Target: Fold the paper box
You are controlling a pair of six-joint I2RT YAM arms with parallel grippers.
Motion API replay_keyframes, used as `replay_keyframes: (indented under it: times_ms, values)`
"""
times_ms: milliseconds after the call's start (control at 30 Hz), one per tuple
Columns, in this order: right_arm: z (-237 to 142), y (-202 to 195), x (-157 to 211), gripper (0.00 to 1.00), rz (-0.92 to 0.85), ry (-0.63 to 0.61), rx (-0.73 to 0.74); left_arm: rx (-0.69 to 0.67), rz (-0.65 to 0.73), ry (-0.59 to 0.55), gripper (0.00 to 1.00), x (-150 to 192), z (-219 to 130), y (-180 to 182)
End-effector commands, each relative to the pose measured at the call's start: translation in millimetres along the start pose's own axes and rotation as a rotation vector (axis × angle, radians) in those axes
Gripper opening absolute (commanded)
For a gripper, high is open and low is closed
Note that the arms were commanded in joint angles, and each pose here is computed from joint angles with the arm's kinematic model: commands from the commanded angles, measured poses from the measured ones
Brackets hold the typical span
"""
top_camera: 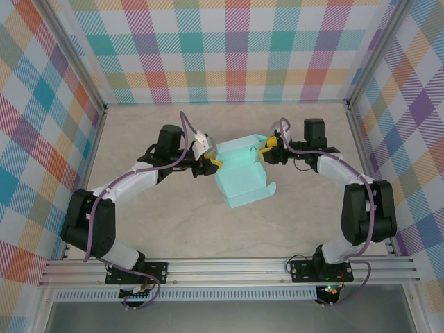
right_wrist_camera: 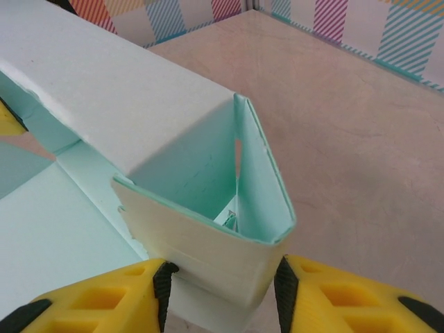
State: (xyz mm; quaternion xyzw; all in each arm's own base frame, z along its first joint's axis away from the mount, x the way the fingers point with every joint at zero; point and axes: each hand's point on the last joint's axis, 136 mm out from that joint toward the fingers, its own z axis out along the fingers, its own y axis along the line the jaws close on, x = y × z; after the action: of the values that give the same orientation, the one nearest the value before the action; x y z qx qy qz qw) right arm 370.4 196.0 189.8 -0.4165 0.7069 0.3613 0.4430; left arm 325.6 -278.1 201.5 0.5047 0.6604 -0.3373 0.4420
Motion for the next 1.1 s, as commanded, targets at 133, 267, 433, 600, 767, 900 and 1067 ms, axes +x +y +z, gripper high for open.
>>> replay_keyframes:
  times_ms: [133, 267, 433, 600, 767, 900, 1067]
  values:
    - [-4, 6, -32, 0.53, -0.073, -0.094, -0.083, 0.205, 0.003, -0.050, 0.12, -6, 8, -41]
    - [-10, 25, -24, 0.54, -0.014, -0.015, -0.253, 0.207, 0.006, -0.052, 0.12, -7, 8, -41]
    - [-14, 35, -16, 0.55, -0.058, 0.020, -0.262, 0.230, 0.025, -0.059, 0.12, -15, 4, -44]
    - [-14, 40, -14, 0.97, -0.092, 0.035, -0.223, 0.239, 0.040, -0.071, 0.12, -28, 0, -43]
    - [-18, 42, -6, 1.00, -0.126, 0.048, -0.161, 0.249, 0.040, -0.084, 0.12, -37, -2, -43]
    - [-23, 37, 2, 1.00, -0.171, 0.075, -0.057, 0.250, 0.041, -0.082, 0.12, -38, -4, -45]
    - [-40, 43, -5, 1.00, -0.172, 0.017, -0.036, 0.249, 0.042, -0.081, 0.11, -38, -6, -46]
